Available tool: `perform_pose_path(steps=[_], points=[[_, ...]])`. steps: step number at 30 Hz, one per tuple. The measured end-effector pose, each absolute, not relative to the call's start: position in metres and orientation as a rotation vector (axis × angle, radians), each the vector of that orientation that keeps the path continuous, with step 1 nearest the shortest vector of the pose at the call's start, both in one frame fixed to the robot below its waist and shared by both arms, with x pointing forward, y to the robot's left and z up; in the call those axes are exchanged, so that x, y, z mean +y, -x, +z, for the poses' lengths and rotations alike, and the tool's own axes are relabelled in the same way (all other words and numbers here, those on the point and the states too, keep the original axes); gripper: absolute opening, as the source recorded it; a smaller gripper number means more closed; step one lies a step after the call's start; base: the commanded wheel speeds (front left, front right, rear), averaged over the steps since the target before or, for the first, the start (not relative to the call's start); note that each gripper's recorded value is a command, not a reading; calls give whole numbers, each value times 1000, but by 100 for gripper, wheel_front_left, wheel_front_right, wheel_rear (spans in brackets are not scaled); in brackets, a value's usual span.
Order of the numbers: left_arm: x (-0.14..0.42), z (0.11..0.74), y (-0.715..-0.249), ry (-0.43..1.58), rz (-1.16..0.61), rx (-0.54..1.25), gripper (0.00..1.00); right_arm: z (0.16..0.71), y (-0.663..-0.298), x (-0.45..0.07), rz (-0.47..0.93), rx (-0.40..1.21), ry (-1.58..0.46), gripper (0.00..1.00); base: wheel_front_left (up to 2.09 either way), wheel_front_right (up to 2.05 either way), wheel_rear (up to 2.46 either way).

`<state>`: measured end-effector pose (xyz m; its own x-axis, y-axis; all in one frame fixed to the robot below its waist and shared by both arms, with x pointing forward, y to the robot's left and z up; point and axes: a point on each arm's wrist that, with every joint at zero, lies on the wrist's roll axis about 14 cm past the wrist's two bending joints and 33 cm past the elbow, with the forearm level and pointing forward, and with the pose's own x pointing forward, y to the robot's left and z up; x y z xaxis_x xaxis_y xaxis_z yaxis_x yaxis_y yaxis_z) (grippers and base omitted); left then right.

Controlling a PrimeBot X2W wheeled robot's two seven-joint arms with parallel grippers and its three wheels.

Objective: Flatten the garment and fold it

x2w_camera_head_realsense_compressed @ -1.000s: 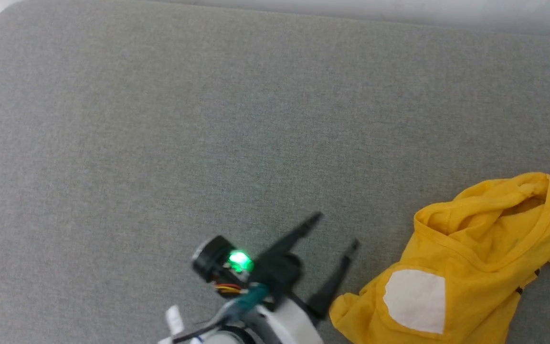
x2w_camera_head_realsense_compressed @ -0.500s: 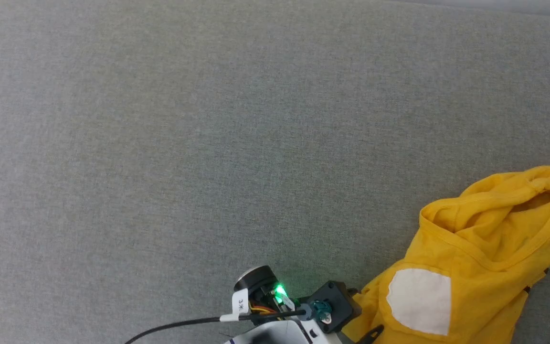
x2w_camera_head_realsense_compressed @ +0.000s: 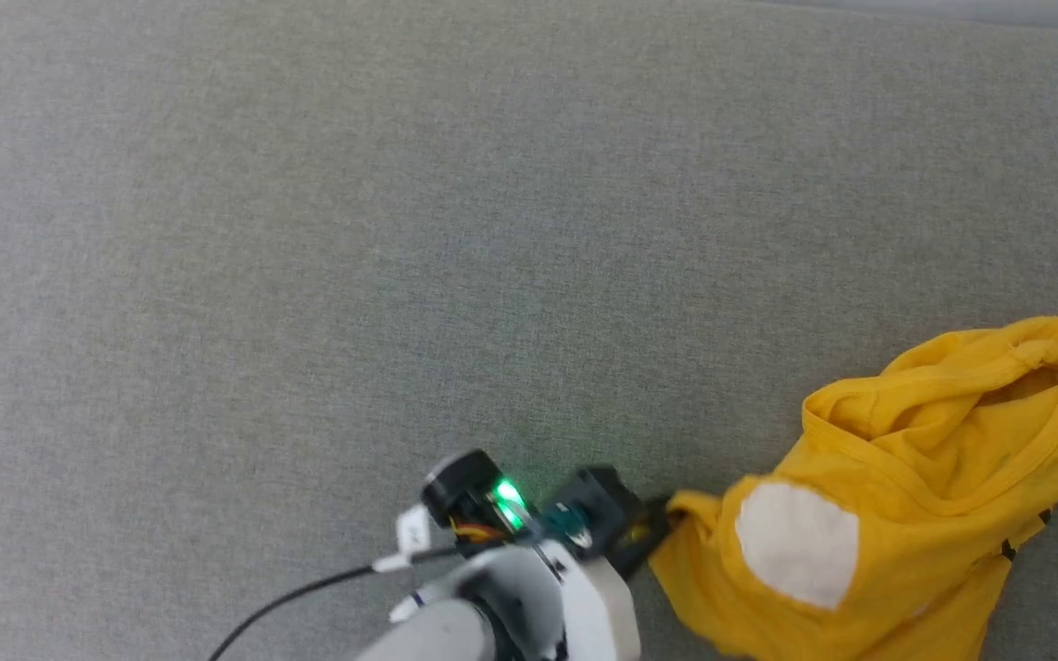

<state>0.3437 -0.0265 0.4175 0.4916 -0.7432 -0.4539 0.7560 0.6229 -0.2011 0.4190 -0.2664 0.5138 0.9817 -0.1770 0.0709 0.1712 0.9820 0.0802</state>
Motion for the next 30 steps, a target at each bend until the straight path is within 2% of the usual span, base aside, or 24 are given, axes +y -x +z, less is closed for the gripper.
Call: perform_pose_path(steps=[8, 12, 14, 16, 17, 18, 24, 30], points=[[19, 490, -407, 123, -664, 277, 0, 515, -420, -264, -168, -78, -77, 100, 0, 0, 0], [89, 507, -440, 112, -393, 177, 0, 515, -420, -265, -171, -75, -76, 100, 0, 0, 0], [138, 497, -446, 70, -209, 180, 0, 513, -420, -267, -175, -67, -75, 100, 0, 0, 0], [169, 479, -440, 47, -103, 223, 0, 511, -420, -267, -178, -61, -75, 100, 0, 0, 0], [178, 472, -435, 66, -60, 234, 31, 510, -420, -268, -179, -58, -75, 100, 0, 0, 0], [181, 464, -430, 74, -41, 251, 100, 510, -420, -267, -178, -55, -76, 100, 0, 0, 0], [186, 449, -422, 140, 27, 219, 100, 504, -422, -261, -160, -30, -86, 100, 0, 0, 0], [175, 487, -433, 140, -3, 67, 100, 505, -424, -258, -150, -27, -90, 100, 0, 0, 0]])
